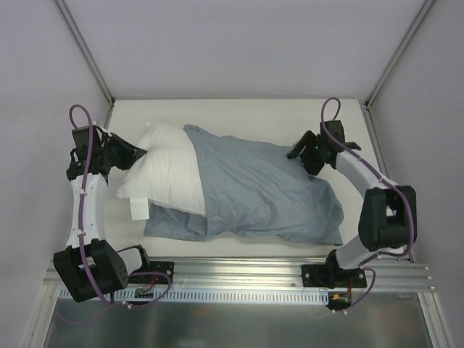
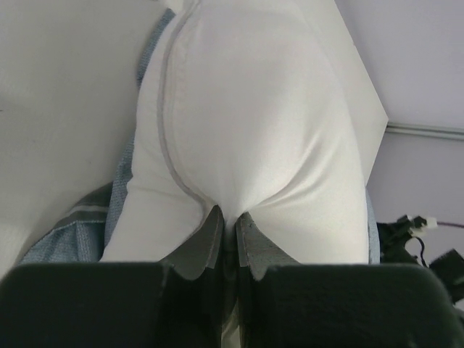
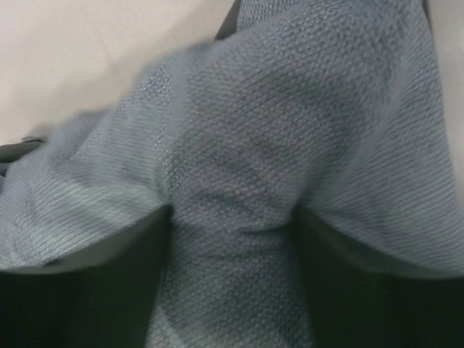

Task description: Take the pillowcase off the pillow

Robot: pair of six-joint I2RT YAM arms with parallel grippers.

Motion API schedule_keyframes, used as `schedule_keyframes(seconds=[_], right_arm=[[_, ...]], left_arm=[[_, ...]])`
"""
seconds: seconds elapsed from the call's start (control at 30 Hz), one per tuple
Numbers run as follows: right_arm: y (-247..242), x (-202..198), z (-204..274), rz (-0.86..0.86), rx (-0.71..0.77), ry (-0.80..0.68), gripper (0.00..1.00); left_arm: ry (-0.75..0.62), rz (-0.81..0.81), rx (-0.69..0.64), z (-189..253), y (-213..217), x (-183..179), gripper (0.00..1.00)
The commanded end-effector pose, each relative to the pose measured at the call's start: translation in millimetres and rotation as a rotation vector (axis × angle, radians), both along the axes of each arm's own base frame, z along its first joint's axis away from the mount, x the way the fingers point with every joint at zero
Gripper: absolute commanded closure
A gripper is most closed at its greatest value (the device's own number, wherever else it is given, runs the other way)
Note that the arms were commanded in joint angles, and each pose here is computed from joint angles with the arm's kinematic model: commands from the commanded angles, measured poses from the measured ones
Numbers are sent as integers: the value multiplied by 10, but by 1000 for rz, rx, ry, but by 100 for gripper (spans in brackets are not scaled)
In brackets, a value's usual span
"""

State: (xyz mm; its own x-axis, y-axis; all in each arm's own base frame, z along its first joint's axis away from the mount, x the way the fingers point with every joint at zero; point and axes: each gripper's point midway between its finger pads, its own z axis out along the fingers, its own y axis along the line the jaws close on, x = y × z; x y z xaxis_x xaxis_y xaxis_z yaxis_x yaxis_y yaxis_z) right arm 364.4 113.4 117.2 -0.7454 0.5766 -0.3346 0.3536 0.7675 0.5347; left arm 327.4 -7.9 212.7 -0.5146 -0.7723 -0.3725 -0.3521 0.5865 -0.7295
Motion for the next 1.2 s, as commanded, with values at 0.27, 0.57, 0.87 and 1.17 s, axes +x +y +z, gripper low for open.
schedule_keyframes(seconds=[0.27, 0.57, 0.87, 1.17], right_arm=[[-220, 94, 308, -121, -29, -124, 99], [-1144, -254, 637, -299, -85, -197, 99], [-1289, -436, 914, -277, -188, -220, 99], [-1144, -448, 736, -262, -103, -240, 99]], left_arm=[[-66, -77, -19, 199, -191, -188, 100], [-126, -62, -43, 489, -98, -249, 100], [-181, 4, -22, 694, 120, -396, 100], [-173, 3, -28, 629, 119, -428, 100]])
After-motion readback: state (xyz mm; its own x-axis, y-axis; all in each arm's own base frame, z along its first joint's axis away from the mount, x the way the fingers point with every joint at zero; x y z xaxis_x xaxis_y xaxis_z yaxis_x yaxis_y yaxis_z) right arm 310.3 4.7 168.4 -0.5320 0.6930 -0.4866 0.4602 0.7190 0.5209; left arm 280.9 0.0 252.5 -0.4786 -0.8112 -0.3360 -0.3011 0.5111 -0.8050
